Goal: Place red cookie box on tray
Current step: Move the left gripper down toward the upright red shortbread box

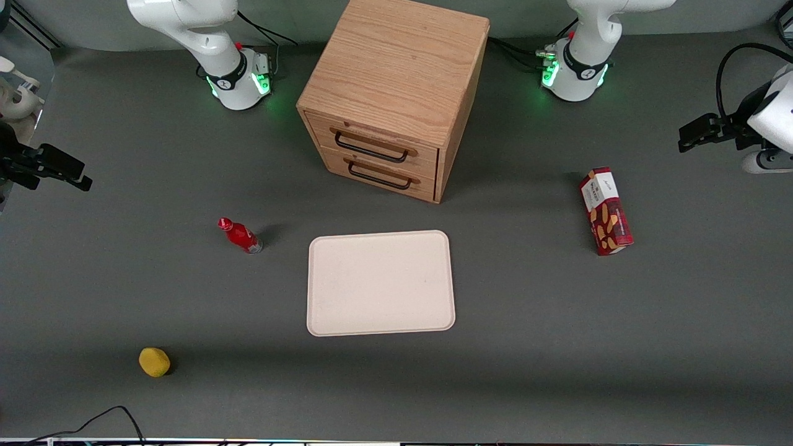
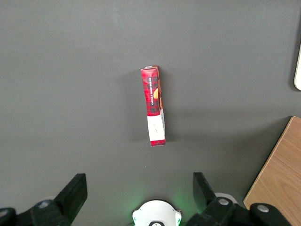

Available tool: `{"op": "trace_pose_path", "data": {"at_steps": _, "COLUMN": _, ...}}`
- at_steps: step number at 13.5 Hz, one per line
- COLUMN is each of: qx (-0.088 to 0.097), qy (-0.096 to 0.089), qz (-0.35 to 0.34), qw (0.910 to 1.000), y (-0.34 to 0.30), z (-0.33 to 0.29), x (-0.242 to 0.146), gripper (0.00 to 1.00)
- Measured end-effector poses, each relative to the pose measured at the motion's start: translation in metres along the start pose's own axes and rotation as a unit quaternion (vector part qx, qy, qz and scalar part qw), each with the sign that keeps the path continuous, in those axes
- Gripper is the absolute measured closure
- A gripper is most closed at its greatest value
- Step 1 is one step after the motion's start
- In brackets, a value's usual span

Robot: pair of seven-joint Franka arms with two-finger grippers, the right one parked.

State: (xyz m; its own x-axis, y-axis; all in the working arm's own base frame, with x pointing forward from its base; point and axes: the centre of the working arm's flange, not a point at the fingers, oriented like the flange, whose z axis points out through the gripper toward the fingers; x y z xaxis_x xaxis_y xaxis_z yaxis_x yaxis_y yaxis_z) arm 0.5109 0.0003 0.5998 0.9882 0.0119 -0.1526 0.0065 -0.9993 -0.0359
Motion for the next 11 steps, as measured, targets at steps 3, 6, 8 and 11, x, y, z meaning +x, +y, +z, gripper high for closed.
{"op": "trace_pose_path", "data": {"at_steps": 3, "qx": 0.0, "qy": -0.002, "qz": 0.0, "qw": 1.0, "y": 0.0, "z": 0.002, "x": 0.002, "gripper": 0.0}}
{"op": "trace_pose_path", "data": {"at_steps": 6, "qx": 0.001, "qy": -0.01, "qz": 0.0, "qw": 1.0, "y": 0.0, "z": 0.008, "x": 0.005, "gripper": 0.0}}
{"op": "trace_pose_path", "data": {"at_steps": 8, "qx": 0.001, "qy": -0.022, "qz": 0.001, "qw": 0.9998, "y": 0.001, "z": 0.016, "x": 0.007, "gripper": 0.0}}
{"op": "trace_pose_path", "data": {"at_steps": 11, "qx": 0.001, "qy": -0.041, "qz": 0.004, "qw": 0.9991, "y": 0.002, "z": 0.041, "x": 0.011, "gripper": 0.0}}
